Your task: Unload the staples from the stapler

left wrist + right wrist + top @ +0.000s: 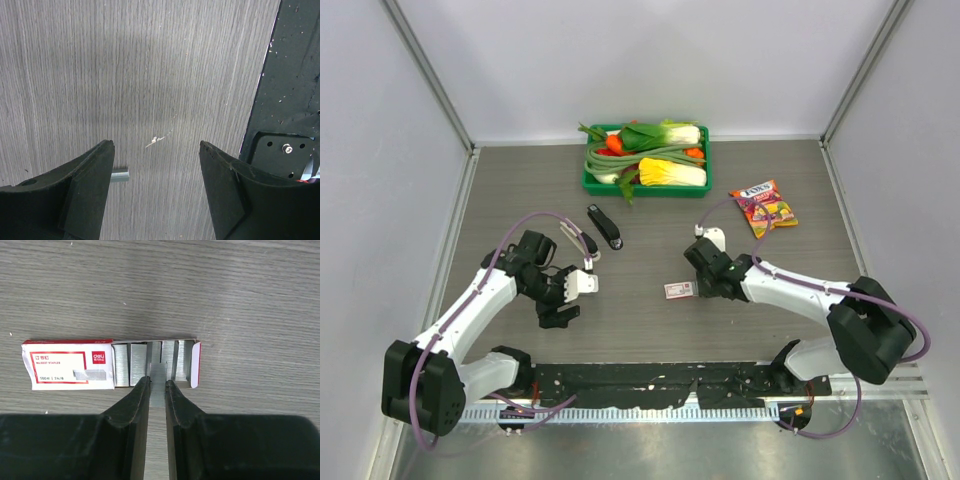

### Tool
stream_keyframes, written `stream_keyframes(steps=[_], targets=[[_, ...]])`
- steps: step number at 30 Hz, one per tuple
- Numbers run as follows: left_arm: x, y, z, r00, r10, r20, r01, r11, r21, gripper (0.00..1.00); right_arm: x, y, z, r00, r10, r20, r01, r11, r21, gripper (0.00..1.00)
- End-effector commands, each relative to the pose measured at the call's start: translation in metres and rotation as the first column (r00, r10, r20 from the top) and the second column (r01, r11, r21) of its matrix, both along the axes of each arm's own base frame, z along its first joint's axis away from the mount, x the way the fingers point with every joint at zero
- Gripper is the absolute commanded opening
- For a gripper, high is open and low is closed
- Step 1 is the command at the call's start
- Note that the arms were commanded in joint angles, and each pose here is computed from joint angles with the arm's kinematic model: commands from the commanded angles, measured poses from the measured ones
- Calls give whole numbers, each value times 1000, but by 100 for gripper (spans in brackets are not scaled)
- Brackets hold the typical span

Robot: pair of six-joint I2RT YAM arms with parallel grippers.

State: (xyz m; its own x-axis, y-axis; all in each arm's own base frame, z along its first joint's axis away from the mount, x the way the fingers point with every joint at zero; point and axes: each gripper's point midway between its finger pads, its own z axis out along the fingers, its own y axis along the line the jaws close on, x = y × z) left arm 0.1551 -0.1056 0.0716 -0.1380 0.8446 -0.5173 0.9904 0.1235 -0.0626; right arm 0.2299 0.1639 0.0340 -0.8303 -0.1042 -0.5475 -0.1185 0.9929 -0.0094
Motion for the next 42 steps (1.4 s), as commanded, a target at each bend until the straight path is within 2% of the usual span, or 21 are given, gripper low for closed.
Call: stream_keyframes(steps=[1,10,24,31,42], targets=[[-1,-3,2,1000,-16,5,16,1000,-19,72,4,9,6,999,47,-10,-47,999,-4,18],[-1,-3,3,1000,-17,8,18,1000,-20,72,1,16,-3,991,112,-69,-113,993,-22,18],[-4,-3,3,1000,-18,-6,18,1000,-20,72,11,10,7,993,114,-38,-116,992,-54,19],[-4,-4,4,1000,-18,-10,18,1000,-24,73,17,9,12,992,122,-24,-123,991,-58,27],[-5,-3,5,1000,-24,-14,24,1000,-20,73,20,15,12,992,122,-17,-123,992,-36,27]])
